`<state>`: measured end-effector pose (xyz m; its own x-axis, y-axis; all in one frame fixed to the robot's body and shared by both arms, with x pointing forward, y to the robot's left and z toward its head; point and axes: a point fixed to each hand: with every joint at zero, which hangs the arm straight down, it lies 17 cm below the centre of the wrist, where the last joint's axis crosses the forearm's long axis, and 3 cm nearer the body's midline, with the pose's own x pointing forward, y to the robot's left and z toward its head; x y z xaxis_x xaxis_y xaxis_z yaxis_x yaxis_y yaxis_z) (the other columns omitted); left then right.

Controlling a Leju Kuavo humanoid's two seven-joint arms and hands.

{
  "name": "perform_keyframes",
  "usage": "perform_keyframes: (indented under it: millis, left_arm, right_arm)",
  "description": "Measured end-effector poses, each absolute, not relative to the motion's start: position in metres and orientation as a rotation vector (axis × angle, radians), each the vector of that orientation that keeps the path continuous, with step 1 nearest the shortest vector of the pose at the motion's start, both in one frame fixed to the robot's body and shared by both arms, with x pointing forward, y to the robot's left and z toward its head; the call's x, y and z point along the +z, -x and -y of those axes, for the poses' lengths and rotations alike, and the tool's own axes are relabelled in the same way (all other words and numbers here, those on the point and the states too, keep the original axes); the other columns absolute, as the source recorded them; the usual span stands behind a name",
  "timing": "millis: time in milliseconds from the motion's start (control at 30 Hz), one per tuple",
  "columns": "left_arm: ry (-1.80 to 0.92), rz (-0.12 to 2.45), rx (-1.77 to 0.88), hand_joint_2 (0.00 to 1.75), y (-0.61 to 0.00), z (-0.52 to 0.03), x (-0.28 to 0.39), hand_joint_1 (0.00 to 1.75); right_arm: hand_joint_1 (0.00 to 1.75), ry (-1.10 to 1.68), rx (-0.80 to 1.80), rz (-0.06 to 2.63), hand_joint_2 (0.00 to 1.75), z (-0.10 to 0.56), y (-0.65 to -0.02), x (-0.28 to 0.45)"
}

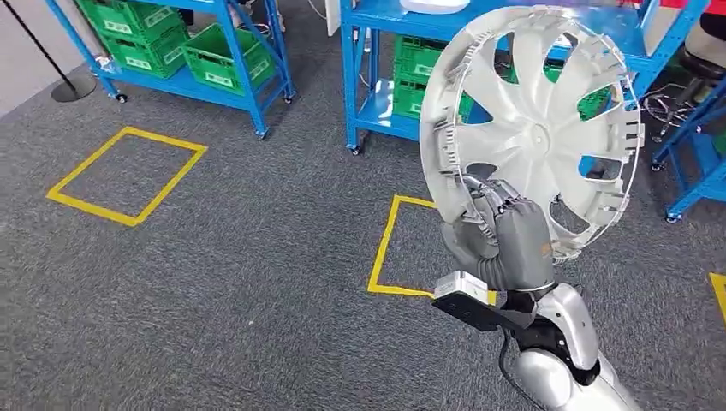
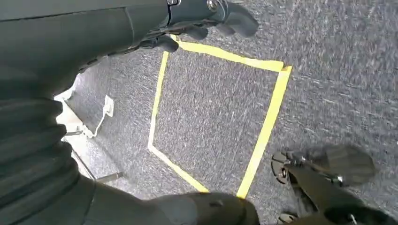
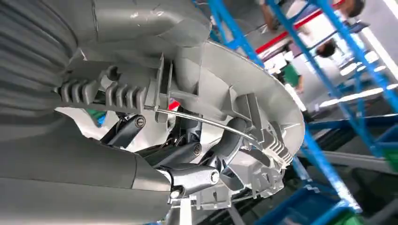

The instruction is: Take the parts from the cabinet and place them on the table.

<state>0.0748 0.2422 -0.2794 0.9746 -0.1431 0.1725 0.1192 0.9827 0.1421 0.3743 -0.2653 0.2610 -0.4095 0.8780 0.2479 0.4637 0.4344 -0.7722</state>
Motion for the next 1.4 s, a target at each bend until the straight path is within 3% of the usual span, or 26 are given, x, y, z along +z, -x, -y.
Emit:
perform_keyframes:
  millis: [1400]
  left_arm:
    - [-0.125,0.176,-0.127,1.75,-0.0717,-0.2383,-0.2795,0.00]
  right_arm:
    - [1.75,1.130,0.837,2.033,1.75,0.2637,-0.3703,0.2592]
